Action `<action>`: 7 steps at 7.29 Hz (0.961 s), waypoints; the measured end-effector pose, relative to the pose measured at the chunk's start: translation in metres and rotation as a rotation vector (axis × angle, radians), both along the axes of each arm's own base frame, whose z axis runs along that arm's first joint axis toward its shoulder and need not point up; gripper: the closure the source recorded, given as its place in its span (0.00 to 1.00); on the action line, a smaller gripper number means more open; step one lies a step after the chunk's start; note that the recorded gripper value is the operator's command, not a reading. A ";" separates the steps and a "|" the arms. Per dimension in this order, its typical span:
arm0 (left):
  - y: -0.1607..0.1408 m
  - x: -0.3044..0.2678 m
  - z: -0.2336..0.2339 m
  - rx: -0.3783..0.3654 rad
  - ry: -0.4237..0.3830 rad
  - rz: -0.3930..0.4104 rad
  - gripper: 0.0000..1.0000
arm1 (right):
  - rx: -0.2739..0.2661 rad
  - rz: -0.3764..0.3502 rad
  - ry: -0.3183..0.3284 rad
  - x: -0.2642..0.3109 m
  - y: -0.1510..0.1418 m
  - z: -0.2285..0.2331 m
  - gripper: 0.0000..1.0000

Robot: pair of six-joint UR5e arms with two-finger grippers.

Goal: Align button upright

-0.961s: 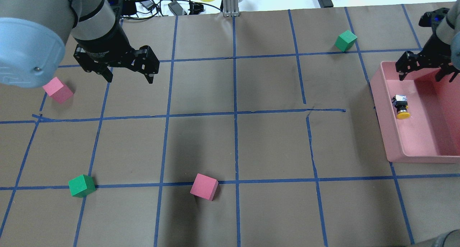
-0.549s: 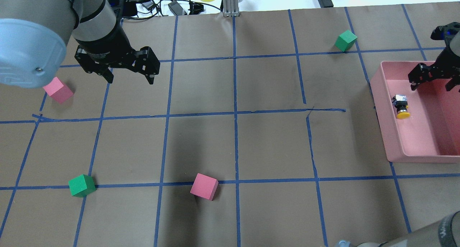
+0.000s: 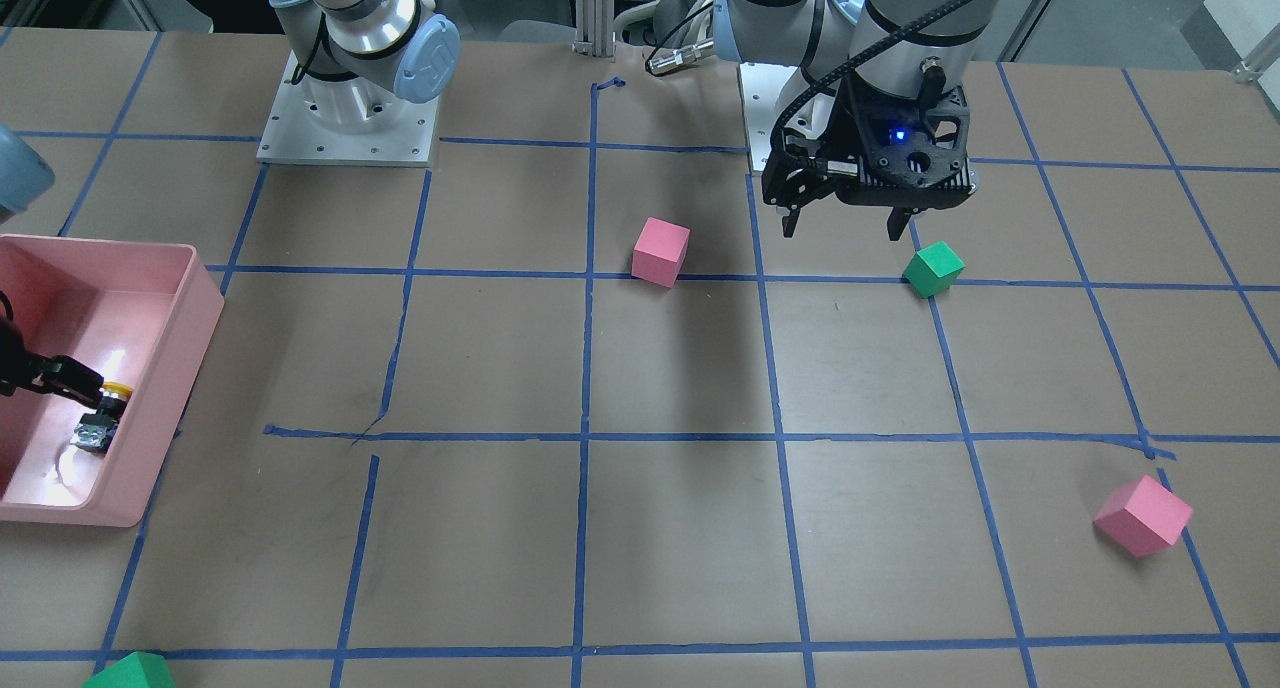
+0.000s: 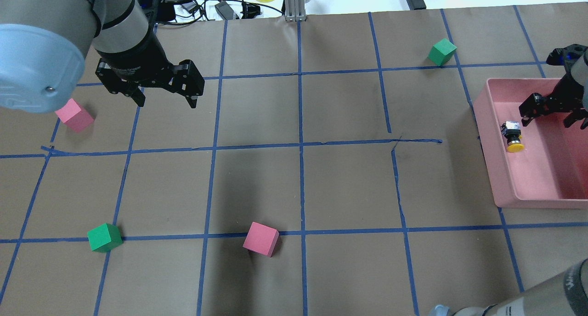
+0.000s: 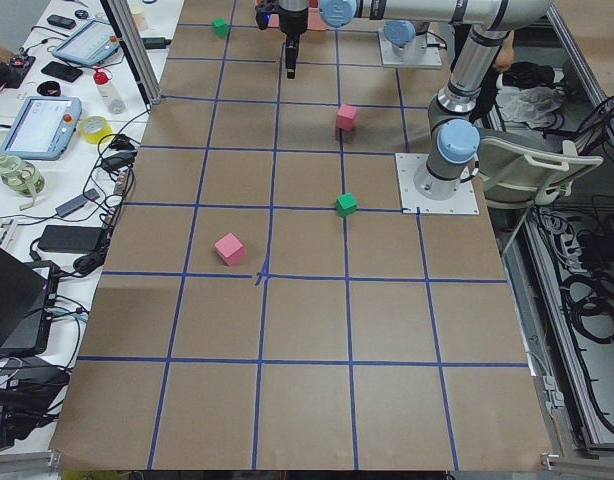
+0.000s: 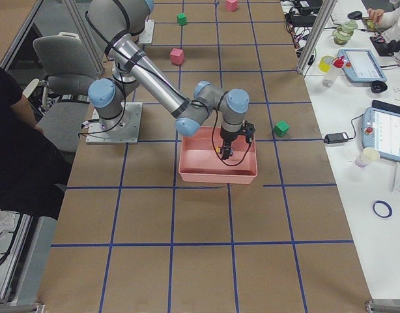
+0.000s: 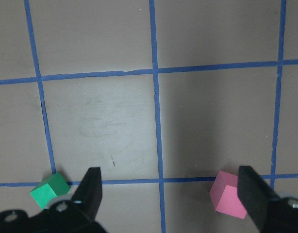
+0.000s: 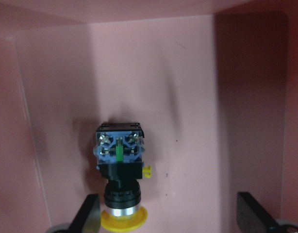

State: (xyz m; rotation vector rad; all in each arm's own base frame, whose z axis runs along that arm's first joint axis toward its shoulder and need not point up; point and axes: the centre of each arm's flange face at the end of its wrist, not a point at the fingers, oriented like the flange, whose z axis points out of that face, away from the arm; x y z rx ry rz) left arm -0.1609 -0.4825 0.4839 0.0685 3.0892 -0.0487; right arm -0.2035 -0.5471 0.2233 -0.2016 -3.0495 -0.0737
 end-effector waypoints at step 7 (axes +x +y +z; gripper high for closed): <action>0.000 0.000 -0.001 0.002 0.000 0.001 0.00 | 0.073 -0.059 0.033 -0.003 0.015 -0.040 1.00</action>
